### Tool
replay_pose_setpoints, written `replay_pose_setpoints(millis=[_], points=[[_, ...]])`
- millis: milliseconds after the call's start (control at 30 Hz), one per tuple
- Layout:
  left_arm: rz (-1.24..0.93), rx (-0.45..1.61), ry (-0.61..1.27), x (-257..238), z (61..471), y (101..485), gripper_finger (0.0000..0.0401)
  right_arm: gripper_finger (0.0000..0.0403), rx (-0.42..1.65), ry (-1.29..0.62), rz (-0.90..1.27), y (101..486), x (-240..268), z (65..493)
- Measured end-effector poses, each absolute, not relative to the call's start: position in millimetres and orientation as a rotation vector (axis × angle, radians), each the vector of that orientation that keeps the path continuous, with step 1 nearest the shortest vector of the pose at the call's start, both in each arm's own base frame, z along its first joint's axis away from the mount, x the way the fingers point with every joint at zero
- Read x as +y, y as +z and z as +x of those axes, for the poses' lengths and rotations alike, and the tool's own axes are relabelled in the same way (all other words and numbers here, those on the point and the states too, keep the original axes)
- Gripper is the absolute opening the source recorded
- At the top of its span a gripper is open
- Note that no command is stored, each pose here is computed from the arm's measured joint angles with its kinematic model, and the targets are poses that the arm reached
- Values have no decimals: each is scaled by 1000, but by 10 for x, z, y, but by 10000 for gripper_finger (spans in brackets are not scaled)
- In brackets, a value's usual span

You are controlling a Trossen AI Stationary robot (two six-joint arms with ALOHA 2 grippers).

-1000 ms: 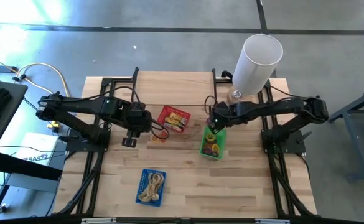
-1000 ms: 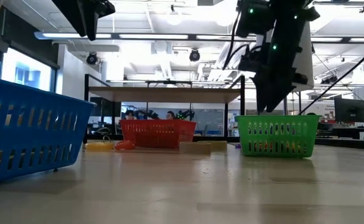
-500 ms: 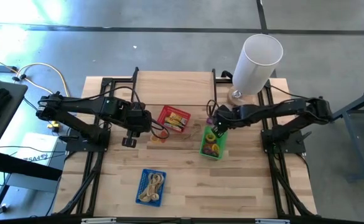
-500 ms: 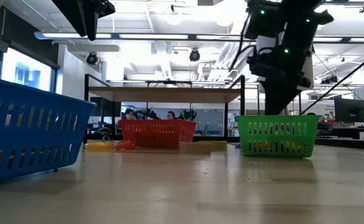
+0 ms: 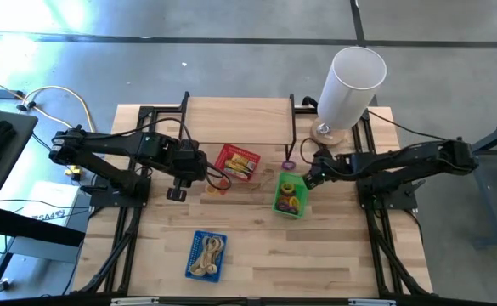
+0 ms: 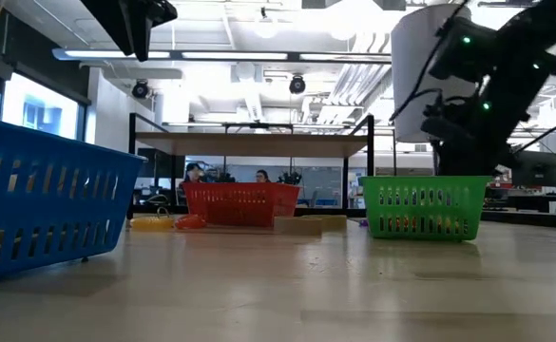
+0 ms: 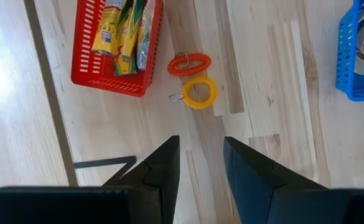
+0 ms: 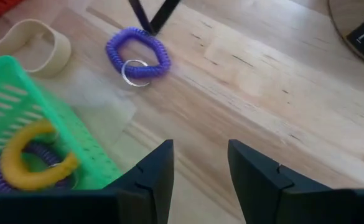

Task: Pick & Place Office Desk Supplies
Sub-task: Put the violet spring keychain into the green bin

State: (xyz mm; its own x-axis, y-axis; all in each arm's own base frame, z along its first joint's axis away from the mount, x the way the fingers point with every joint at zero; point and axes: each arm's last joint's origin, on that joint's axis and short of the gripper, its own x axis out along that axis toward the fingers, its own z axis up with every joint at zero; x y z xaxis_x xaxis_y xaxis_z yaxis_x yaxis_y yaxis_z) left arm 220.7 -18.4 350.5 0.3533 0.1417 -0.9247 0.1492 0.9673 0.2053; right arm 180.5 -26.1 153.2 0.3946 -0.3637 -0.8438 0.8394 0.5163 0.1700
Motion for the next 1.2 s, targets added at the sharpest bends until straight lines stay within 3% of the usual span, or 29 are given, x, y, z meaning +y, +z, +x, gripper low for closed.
replay_pose_setpoints(millis=[300,800,933,1200], points=[[253,1209,23,-116,2218,3508,116,138,746,-918,588,1353,-292,1732],[218,1213,51,-12,2225,3508,116,144,533,-823,645,1110,-282,1649],[212,1212,41,-16,2225,3507,116,177,567,-801,656,1075,-273,1651],[214,1203,31,-18,2234,3510,116,281,591,-772,577,967,-282,1746]])
